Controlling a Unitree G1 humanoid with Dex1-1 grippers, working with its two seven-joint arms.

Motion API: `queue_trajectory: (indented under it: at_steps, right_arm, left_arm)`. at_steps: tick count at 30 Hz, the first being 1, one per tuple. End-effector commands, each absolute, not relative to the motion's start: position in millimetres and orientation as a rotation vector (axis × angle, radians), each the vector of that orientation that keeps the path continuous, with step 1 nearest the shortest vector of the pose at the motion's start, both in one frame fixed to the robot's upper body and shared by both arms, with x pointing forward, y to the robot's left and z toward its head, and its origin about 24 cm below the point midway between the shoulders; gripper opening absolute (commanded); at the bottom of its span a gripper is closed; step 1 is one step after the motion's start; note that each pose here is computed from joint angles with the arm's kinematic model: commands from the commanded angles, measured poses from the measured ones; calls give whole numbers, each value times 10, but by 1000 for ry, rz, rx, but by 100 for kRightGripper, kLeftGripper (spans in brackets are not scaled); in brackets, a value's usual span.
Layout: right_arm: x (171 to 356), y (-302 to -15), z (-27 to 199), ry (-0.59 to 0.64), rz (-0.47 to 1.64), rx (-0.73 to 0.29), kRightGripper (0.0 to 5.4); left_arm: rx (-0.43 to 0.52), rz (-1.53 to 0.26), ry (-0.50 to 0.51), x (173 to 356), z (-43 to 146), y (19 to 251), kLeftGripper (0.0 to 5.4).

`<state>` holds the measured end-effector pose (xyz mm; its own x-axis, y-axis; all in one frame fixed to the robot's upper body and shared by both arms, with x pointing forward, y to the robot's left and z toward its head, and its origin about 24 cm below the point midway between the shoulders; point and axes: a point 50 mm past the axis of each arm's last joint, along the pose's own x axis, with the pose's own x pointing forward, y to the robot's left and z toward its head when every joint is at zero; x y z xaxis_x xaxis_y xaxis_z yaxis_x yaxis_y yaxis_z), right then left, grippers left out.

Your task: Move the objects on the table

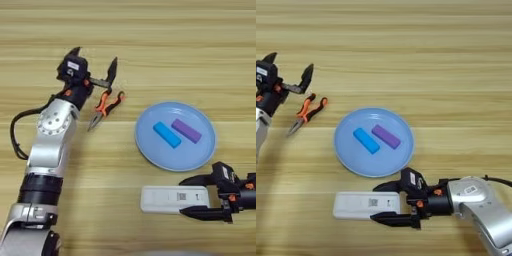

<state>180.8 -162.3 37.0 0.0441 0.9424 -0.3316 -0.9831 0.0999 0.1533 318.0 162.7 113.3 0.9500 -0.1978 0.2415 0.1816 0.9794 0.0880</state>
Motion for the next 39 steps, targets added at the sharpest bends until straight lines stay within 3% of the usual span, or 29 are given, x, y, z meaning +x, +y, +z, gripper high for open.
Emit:
queue_trajectory:
  at_steps: [1, 8, 13, 23, 39]
  right_arm:
    - [1827, -1641, 339, 409, 1476, -166, 290]
    - [1827, -1679, 273, 433, 1467, -208, 289]
    - [1834, -1685, 240, 439, 1460, -221, 256]
    - [1891, -1693, 275, 403, 1432, -219, 376]
    - [1959, -1649, 834, 169, 1435, -129, 536]
  left_arm:
    - [50, -32, -284, 3259, 1133, 1711, 540]
    - [61, 14, -272, 3243, 1033, 1776, 540]
    - [62, 8, -252, 3183, 931, 1798, 540]
    - [46, -26, -252, 3145, 891, 1757, 540]
    - [26, -47, -226, 3130, 816, 1715, 540]
